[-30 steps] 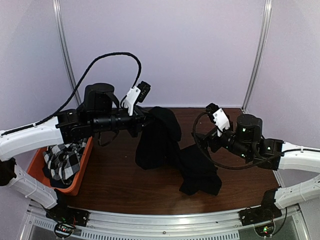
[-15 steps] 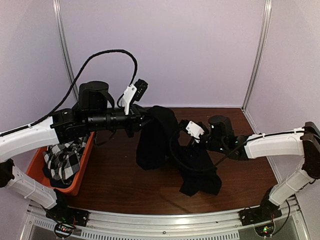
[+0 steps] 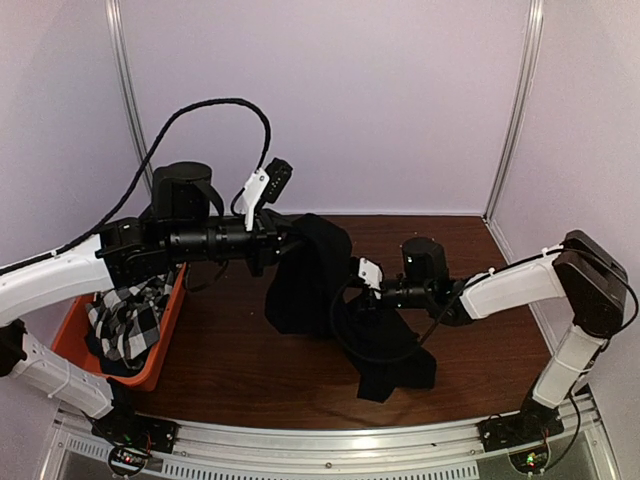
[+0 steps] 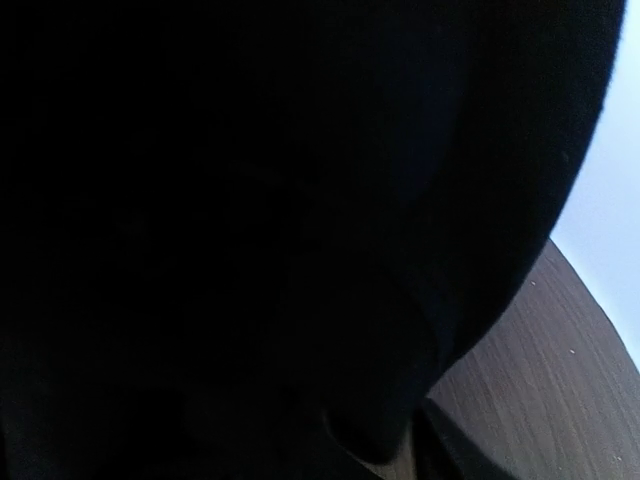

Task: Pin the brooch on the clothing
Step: Pick up the flattened clothing from the center of the board, then flatten out the crumpled clothing at the center of the board.

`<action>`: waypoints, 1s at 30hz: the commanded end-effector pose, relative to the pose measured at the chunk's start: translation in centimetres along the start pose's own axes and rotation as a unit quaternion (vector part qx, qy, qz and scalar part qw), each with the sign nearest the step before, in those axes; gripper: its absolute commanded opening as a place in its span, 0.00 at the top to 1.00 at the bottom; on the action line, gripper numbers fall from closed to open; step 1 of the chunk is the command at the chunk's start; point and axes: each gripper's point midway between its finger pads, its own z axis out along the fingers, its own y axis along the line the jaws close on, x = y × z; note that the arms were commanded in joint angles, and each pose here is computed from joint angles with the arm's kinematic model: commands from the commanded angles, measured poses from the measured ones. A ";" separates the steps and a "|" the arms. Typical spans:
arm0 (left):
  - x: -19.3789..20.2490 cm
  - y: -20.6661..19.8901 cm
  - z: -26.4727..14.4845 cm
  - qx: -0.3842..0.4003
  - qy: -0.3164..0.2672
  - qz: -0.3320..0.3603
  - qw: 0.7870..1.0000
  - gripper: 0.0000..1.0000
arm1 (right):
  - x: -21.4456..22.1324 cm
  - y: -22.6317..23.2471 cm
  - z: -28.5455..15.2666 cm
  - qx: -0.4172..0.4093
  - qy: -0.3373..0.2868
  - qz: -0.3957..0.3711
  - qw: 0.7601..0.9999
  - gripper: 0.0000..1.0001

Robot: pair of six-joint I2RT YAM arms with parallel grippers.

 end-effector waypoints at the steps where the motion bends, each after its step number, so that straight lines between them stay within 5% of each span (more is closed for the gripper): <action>1: -2.0 -0.5 -0.9 0.010 -0.037 0.014 0.999 1.00 | -2.9 0.7 0.3 -0.055 -0.087 0.002 0.995 0.73; 6: -2.0 -0.4 -1.2 0.005 -0.039 0.011 0.999 1.00 | -4.3 -0.6 -1.2 -0.012 -0.124 0.019 0.992 1.00; 23: -2.8 6.7 -3.2 -0.209 -0.048 -0.010 0.977 0.99 | -5.7 -6.9 -14.0 0.276 -0.022 0.026 0.961 1.00; 30: -5.7 7.2 -4.3 -0.234 -0.084 0.011 0.969 0.97 | -10.8 -7.1 -19.7 0.339 -0.043 0.015 0.940 1.00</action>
